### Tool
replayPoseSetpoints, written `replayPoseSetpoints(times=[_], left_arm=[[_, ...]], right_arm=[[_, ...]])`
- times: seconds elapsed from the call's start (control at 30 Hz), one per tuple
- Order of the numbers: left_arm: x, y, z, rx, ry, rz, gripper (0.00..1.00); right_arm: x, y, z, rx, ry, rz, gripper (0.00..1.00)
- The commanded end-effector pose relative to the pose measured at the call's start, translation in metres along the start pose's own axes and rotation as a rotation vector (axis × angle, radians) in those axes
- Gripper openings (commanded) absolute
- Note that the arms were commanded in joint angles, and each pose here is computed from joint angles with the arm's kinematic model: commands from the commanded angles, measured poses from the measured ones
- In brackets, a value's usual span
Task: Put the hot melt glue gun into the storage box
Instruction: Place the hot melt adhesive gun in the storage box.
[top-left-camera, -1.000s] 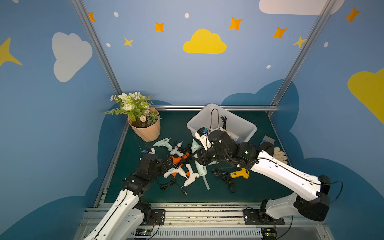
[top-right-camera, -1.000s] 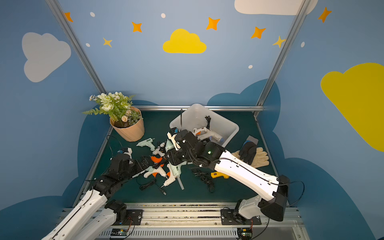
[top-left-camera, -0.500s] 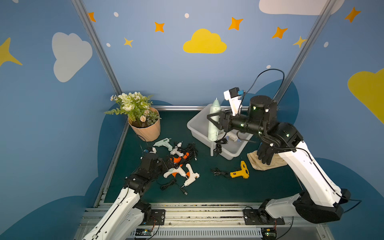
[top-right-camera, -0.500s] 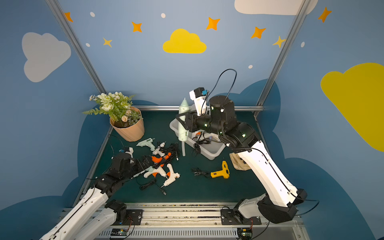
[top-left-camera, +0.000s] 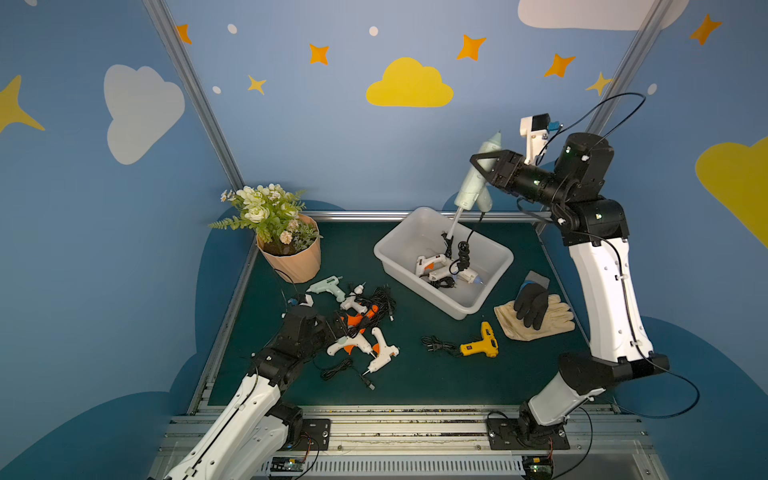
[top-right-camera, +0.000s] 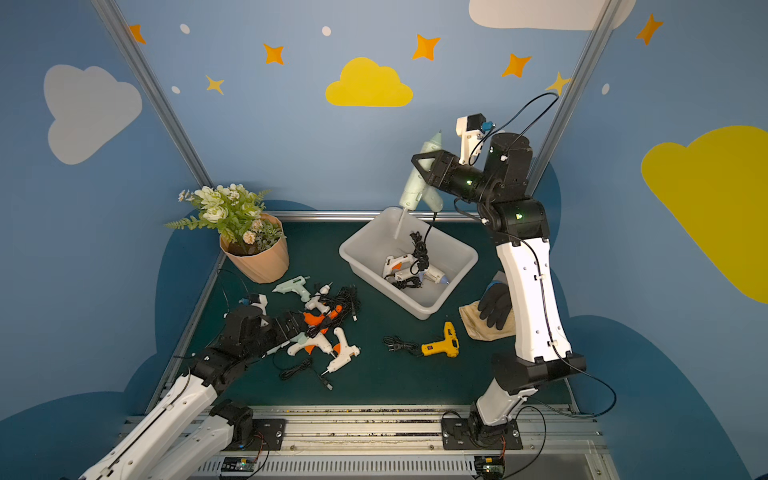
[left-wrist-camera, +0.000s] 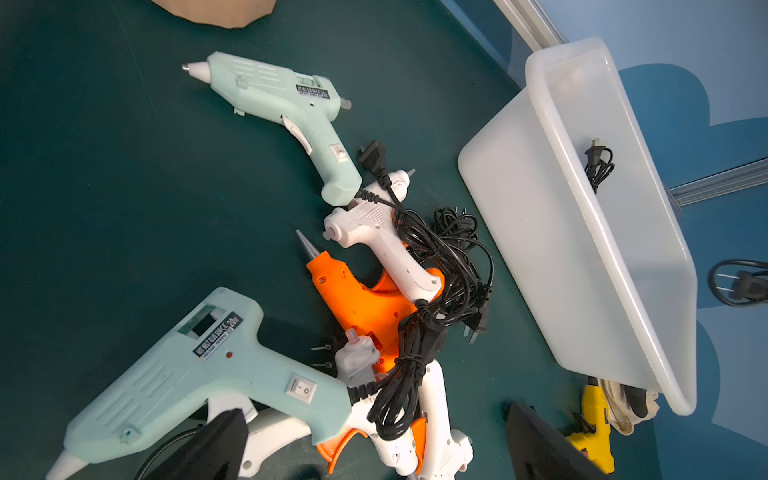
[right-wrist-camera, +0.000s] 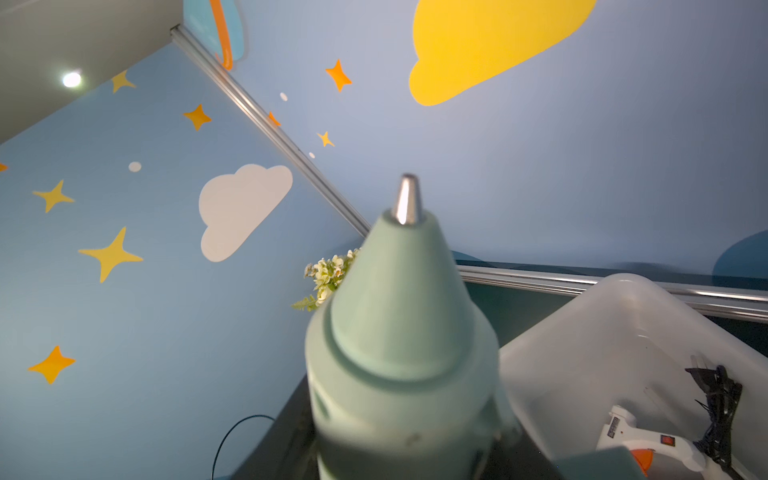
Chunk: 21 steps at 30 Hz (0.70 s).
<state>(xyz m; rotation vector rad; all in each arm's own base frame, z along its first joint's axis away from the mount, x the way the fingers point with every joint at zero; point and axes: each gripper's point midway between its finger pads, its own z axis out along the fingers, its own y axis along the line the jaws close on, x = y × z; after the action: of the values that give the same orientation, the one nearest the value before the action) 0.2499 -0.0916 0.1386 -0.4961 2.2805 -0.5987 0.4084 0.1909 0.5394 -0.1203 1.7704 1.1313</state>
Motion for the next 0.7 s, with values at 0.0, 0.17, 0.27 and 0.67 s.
replayPoseSetpoints(times=[0.0, 0.17, 0.27, 0.67], left_arm=[[-0.008, -0.003, -0.008, 0.004, -0.029, 0.014, 1.0], [-0.01, -0.004, -0.01, 0.006, -0.04, 0.021, 1.0], [-0.009, -0.003, -0.01, 0.003, -0.035, 0.024, 1.0], [-0.011, -0.007, -0.015, 0.008, -0.027, 0.031, 1.0]], right_arm=[[-0.017, -0.002, 0.001, -0.07, -0.025, 0.024, 0.0], [0.003, -0.061, 0.018, 0.057, 0.012, 0.048, 0.0], [0.019, -0.093, 0.025, 0.134, 0.044, 0.044, 0.0], [0.091, -0.195, 0.043, 0.406, 0.276, -0.081, 0.0]])
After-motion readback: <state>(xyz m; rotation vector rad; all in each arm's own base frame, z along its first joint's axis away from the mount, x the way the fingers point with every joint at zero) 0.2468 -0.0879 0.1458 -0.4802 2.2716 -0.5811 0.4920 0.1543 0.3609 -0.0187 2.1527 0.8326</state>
